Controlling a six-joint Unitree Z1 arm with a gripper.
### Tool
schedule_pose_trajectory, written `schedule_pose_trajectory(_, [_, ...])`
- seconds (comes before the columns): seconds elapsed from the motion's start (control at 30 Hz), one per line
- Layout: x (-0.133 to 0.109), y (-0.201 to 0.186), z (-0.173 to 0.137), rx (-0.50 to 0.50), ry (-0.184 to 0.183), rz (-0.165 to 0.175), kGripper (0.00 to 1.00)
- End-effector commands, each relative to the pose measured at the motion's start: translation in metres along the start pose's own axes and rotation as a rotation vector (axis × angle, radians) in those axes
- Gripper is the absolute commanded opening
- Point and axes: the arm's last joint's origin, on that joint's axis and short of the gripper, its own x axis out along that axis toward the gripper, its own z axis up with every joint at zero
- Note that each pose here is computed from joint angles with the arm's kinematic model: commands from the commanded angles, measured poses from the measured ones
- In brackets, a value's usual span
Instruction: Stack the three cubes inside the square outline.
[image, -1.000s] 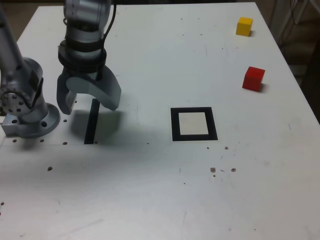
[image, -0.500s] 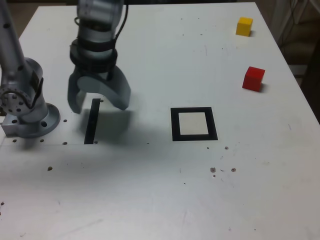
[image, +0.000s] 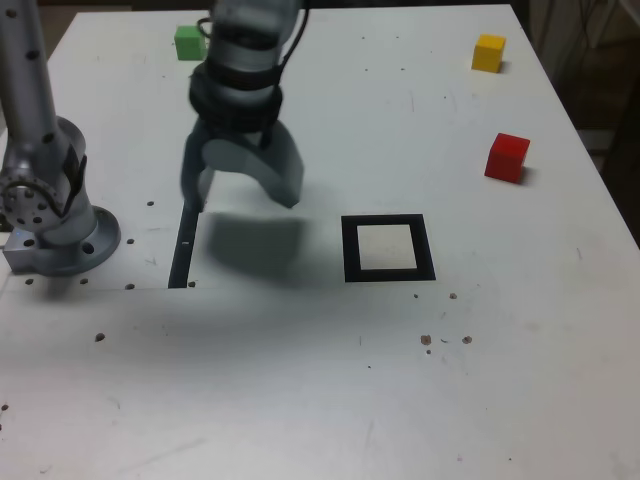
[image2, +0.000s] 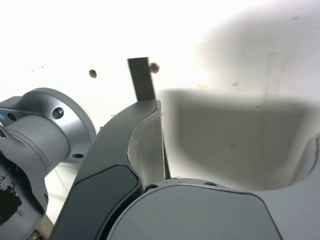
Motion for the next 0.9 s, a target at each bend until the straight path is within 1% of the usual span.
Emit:
schedule_pose_trajectory(0.0, [-0.003,0.001,0.005,0.005,0.005,0.005,0.99])
schedule_pose_trajectory(0.3, [-0.022,0.008,0.024,0.029,-0.006,0.031,0.99])
schedule_pose_trajectory(0.53, [-0.038,0.015,0.04,0.037,0.003,0.073,0.99])
schedule_pose_trajectory(0.7, [-0.046,0.027,0.051,0.037,-0.023,0.075,0.99])
schedule_pose_trajectory(0.87, [-0.052,0.039,0.065,0.064,-0.046,0.078,0.99])
